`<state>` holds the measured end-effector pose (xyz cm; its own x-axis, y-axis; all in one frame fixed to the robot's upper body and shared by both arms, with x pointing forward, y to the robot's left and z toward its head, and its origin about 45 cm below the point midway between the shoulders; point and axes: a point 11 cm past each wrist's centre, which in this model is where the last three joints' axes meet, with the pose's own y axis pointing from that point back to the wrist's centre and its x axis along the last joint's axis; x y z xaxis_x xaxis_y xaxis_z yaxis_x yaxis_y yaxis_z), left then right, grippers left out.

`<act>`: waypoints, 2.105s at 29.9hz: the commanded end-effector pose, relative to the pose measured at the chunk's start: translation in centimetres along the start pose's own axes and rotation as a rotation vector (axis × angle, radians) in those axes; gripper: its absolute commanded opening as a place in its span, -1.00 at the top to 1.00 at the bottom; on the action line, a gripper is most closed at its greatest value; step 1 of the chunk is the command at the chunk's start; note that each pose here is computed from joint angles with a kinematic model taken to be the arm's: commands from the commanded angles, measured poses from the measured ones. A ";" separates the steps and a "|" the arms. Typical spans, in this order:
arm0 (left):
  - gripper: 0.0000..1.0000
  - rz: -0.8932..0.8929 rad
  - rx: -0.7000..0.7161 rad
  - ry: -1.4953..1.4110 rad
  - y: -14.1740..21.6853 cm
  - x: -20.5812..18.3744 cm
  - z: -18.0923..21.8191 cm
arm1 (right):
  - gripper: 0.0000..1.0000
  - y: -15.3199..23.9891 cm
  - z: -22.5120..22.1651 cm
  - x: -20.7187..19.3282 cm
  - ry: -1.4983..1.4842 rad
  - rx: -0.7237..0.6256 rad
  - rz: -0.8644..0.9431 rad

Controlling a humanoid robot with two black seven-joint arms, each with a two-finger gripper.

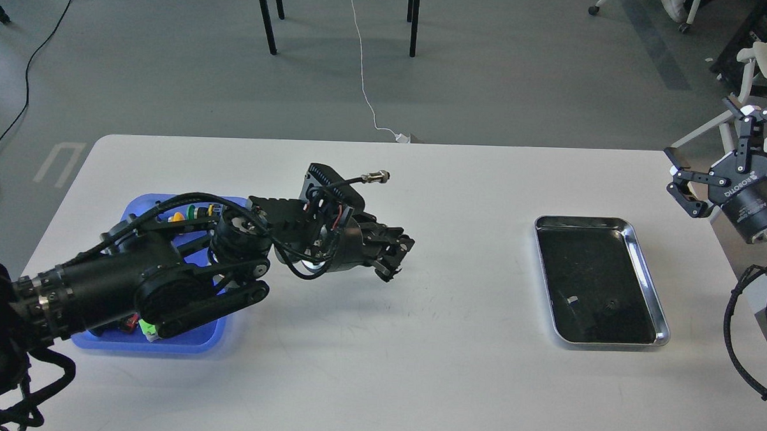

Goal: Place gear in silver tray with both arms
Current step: 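Lift the gear and carry it toward the table center, then release the gear on the table and withdraw the left arm, then reach the right gripper down over the gear on the table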

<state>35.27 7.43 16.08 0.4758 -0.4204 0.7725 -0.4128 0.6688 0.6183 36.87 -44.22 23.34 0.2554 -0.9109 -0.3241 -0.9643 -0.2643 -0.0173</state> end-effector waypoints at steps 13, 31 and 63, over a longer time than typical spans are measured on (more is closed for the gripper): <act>0.55 -0.065 -0.088 -0.057 -5.3 -1.4 7.5 | -0.97 0.8 -0.8 0.9 0.026 -0.006 0.018; -0.05 -0.063 -0.053 -0.033 -5.4 -1.1 6.2 | -0.97 -0.2 -2.2 0.5 0.040 0.021 0.002; -0.88 1.125 -0.525 1.705 24.8 8.7 -20.3 | -0.98 -13.9 -12.7 -18.9 0.733 -0.154 -0.544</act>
<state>45.49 31.00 36.37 0.4723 0.8418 -0.2612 -0.8761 0.4158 -0.2441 45.78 -32.08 41.36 0.6217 -0.7448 0.2423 -0.7720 -0.6350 0.0289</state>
